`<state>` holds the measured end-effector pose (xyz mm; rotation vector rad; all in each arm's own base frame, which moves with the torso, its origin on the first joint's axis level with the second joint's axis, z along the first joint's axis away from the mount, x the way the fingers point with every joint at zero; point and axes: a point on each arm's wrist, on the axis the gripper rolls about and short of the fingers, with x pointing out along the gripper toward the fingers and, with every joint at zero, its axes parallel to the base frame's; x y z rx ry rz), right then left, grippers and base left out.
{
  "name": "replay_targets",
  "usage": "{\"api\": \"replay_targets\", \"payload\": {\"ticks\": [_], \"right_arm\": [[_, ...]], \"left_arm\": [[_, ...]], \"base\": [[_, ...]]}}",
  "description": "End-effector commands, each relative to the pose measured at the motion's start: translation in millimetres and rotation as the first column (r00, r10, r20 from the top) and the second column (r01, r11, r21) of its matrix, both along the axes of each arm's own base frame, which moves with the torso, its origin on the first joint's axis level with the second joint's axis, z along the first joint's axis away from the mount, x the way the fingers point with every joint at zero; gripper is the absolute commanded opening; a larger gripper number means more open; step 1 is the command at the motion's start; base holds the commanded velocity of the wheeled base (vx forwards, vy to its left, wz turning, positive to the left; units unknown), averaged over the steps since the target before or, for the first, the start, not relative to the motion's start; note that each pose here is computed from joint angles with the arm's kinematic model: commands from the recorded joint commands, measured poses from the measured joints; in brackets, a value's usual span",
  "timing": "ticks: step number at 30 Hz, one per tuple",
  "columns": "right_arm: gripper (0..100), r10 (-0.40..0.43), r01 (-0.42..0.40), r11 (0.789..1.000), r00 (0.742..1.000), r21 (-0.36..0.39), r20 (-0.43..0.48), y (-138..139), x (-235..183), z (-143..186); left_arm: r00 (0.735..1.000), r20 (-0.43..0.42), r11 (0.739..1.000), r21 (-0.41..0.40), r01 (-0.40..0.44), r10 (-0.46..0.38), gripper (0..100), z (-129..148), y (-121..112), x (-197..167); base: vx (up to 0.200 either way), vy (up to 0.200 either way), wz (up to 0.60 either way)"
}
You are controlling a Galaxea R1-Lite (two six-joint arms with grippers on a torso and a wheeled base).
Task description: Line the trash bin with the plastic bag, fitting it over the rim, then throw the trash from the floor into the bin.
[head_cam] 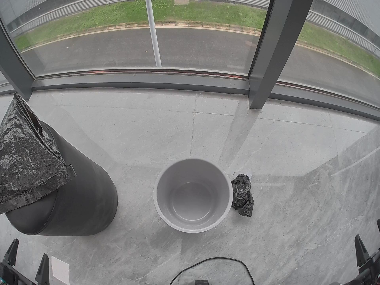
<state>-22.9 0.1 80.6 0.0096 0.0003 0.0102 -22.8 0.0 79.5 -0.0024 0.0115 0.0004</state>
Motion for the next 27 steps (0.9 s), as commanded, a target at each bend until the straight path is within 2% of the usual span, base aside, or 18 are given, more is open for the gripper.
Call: {"api": "replay_targets", "payload": {"ticks": [1,11,15,16,19,21,22,23,24,26,27], "right_arm": [[100,0.002,-0.002,1.0,1.0,-0.002,0.0,0.0,0.0,-4.8],[100,0.011,-0.011,1.0,1.0,-0.008,0.0,0.2,0.0,-4.8],[100,0.02,-0.02,1.0,0.999,-0.004,0.031,0.4,-1.9,2.8],[100,0.03,-0.031,0.999,0.996,0.021,0.083,0.2,-6.3,27.3],[100,0.034,-0.05,0.991,0.991,0.127,0.127,-0.1,-5.7,87.0],[100,0.034,-0.05,0.991,0.991,0.127,0.127,-0.1,-5.7,87.0],[100,0.037,-0.05,0.99,0.994,0.129,0.1,0.2,6.6,115.2],[100,0.039,-0.051,0.99,0.995,0.129,0.092,0.3,8.9,116.5],[100,0.037,-0.048,0.99,0.996,0.129,0.085,0.3,10.9,117.2],[100,0.036,-0.046,0.99,0.997,0.131,0.075,0.3,14.6,120.4],[100,0.034,-0.045,0.99,0.996,0.136,0.077,0.4,16.5,122.0]], "left_arm": [[1.0,0.004,1.0,-0.001,0.0,0.0,100,-4.0,0.0,-0.3],[1.0,0.004,1.0,-0.002,0.003,-0.003,100,-4.0,-0.1,-0.3],[1.0,0.004,1.0,-0.018,0.0,0.0,100,-3.7,0.0,-0.4],[1.0,0.004,1.0,-0.019,0.0,0.0,100,-3.5,0.0,-0.6],[1.0,0.005,1.0,-0.021,-0.001,0.001,100,-3.3,0.0,-0.6],[1.0,0.005,1.0,-0.021,-0.001,0.001,100,-3.3,0.0,-0.6],[1.0,0.004,0.999,-0.031,-0.007,0.008,100,-3.7,0.2,-0.4],[1.0,0.013,0.999,-0.034,-0.012,0.012,100,-2.0,0.3,-0.8],[0.998,0.059,0.998,-0.058,-0.015,0.019,100,11.3,0.5,-3.6],[0.982,0.186,0.975,-0.222,0.014,0.029,100,76.2,1.9,-14.8],[0.982,0.186,0.96,-0.279,0.029,0.025,100,100.8,2.5,-14.9]], "base": [[0.0,0.0,0.0],[0.0,0.0,0.0],[0.0,0.0,0.0],[0.0,0.0,0.0],[0.0,0.0,0.0],[0.0,0.0,0.0],[0.0,0.0,0.0],[0.0,0.0,0.0],[0.0,0.0,0.0],[0.0,0.0,0.0],[0.0,0.0,0.0]]}}
